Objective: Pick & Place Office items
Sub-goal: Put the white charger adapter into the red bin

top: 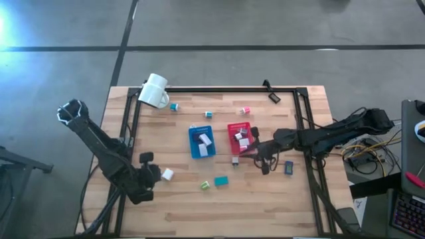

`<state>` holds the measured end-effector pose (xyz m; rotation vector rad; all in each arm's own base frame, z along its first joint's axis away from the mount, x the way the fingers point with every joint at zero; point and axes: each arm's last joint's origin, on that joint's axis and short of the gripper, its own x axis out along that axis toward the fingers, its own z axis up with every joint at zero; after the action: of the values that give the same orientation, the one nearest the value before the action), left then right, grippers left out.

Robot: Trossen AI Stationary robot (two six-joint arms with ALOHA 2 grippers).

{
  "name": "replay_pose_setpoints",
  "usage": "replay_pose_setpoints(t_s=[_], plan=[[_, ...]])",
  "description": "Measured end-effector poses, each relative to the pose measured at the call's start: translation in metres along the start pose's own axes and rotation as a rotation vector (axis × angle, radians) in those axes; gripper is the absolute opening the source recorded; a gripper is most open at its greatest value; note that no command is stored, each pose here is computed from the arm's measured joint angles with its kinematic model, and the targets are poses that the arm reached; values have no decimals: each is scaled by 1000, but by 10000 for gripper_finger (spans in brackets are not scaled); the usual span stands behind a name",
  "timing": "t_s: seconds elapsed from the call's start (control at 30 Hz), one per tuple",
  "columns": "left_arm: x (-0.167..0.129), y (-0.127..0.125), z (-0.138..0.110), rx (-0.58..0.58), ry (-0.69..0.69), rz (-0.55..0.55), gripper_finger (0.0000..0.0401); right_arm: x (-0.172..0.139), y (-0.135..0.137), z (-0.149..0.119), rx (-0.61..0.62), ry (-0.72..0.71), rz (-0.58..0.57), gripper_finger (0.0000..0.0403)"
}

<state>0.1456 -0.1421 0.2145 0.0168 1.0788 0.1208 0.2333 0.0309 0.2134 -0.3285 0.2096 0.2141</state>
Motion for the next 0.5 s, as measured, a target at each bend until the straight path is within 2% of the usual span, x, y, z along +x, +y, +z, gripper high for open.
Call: replay_pose_setpoints(t_s=[0.13,0.27,0.37,0.5], plan=[[6,5,3,-142,9,22,49,7,0,-6,-1,24,-4,34],[15,13,9,-400,10,70,33,13,-2,-5,7,40,-27,34],[25,13,15,-467,55,41,47,17,-3,-4,8,44,-26,34],[40,9,23,-508,122,-16,103,21,-3,-3,17,78,-13,34]])
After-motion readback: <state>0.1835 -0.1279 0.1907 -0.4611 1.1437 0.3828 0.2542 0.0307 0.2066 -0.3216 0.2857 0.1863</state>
